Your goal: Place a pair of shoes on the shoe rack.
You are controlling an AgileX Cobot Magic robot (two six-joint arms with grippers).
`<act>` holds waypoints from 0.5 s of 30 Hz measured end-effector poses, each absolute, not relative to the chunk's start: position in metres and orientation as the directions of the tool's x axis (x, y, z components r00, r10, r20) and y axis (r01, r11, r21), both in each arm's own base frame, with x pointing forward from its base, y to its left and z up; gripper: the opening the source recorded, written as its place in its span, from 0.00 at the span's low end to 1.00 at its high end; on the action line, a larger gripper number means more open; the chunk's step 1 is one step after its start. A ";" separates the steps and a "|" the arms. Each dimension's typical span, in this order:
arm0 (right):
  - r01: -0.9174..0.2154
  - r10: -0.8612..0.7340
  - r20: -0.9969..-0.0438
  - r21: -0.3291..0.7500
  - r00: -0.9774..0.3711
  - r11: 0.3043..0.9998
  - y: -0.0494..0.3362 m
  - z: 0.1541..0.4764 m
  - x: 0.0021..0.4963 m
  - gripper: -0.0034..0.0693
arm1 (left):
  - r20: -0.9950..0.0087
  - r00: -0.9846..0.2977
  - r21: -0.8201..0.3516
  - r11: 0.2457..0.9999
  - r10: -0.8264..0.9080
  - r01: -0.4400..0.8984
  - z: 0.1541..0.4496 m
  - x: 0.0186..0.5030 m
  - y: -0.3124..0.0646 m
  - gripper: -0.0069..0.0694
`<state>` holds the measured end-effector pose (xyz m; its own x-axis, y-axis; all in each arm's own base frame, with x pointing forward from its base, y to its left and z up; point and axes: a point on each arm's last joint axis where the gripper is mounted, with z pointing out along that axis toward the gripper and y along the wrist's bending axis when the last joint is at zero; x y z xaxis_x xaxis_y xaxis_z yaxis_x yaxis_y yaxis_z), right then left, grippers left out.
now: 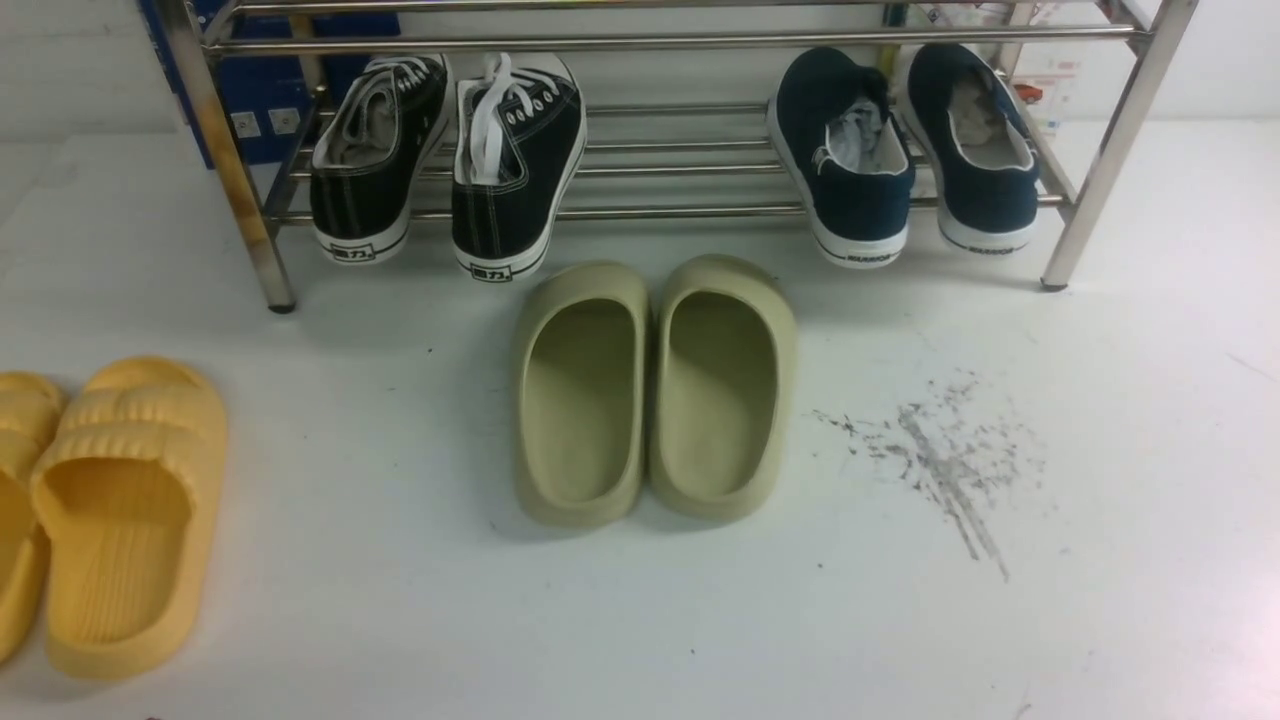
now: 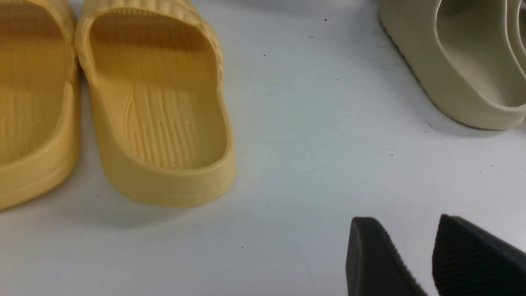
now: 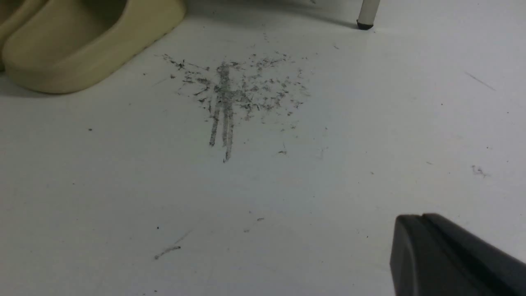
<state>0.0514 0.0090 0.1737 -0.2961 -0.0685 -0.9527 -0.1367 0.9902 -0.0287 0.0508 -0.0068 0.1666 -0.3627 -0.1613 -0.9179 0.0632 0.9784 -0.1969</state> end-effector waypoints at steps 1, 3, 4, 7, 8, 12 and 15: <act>-0.134 -0.067 -0.953 -0.029 -0.296 0.991 0.009 0.174 0.051 0.09 | -0.918 -0.363 -0.197 0.978 -0.161 0.063 0.167 0.051 -0.007 0.40; -0.133 -0.067 -0.953 -0.028 -0.296 0.991 0.009 0.174 0.051 0.09 | -0.918 -0.363 -0.197 0.978 -0.161 0.063 0.167 0.051 -0.007 0.40; -0.133 -0.067 -0.953 -0.028 -0.296 0.991 0.009 0.174 0.051 0.09 | -0.918 -0.363 -0.197 0.978 -0.161 0.063 0.167 0.051 -0.007 0.40; -0.133 -0.067 -0.953 -0.028 -0.296 0.991 0.009 0.174 0.051 0.10 | -0.918 -0.363 -0.197 0.978 -0.161 0.063 0.167 0.051 -0.007 0.40; -0.133 -0.067 -0.953 -0.028 -0.296 0.991 0.009 0.174 0.051 0.10 | -0.918 -0.363 -0.197 0.978 -0.161 0.063 0.167 0.051 -0.007 0.40; -0.134 -0.066 -0.953 -0.027 -0.296 0.991 0.009 0.174 0.051 0.10 | -0.918 -0.363 -0.197 0.978 -0.161 0.063 0.167 0.051 -0.007 0.40; -0.134 -0.066 -0.953 -0.027 -0.296 0.991 0.009 0.174 0.051 0.10 | -0.918 -0.363 -0.197 0.978 -0.161 0.063 0.167 0.051 -0.007 0.40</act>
